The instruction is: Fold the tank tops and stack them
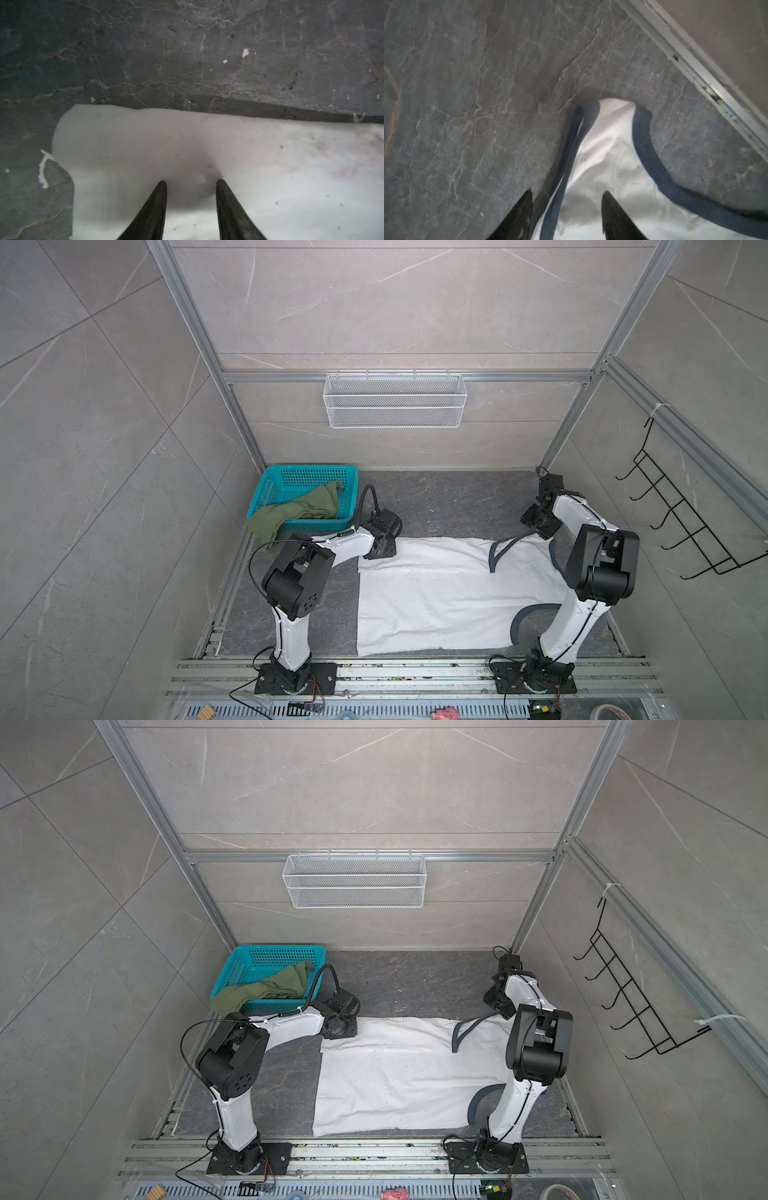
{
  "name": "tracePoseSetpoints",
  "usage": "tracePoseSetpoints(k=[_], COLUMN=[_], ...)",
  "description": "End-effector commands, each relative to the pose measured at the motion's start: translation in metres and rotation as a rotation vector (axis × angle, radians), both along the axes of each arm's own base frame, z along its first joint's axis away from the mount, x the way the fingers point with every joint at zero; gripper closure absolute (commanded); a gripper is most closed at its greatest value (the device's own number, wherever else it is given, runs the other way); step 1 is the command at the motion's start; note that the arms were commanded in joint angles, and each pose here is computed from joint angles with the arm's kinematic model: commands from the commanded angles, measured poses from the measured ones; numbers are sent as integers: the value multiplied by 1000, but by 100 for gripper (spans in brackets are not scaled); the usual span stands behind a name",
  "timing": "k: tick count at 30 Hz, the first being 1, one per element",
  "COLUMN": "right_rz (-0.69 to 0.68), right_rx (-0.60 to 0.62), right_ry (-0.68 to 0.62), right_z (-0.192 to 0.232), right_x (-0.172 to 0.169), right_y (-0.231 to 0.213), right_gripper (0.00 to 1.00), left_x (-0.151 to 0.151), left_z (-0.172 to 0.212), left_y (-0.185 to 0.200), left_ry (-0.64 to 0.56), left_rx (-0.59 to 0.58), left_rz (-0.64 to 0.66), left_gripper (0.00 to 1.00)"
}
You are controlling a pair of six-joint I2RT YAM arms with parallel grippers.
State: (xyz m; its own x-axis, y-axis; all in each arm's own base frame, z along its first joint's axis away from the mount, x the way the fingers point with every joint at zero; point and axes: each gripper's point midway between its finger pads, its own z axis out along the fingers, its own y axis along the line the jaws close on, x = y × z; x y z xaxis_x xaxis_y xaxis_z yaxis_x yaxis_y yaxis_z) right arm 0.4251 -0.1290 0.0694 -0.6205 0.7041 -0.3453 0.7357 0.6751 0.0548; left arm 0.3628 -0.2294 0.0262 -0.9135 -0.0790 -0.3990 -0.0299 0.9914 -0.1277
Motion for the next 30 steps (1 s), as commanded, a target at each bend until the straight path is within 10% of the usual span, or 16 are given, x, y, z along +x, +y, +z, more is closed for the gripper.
tracePoseSetpoints(k=[1, 30], right_rz=[-39, 23], right_rx=[-31, 62], right_ry=[67, 165], right_z=[-6, -60], right_x=[-2, 41], right_y=[-17, 2], right_gripper=[46, 55], left_x=[-3, -44], left_z=[-9, -27], left_y=[9, 70], left_ry=[10, 30], left_rx=[-3, 83], left_rz=[1, 122], left_gripper=[57, 57])
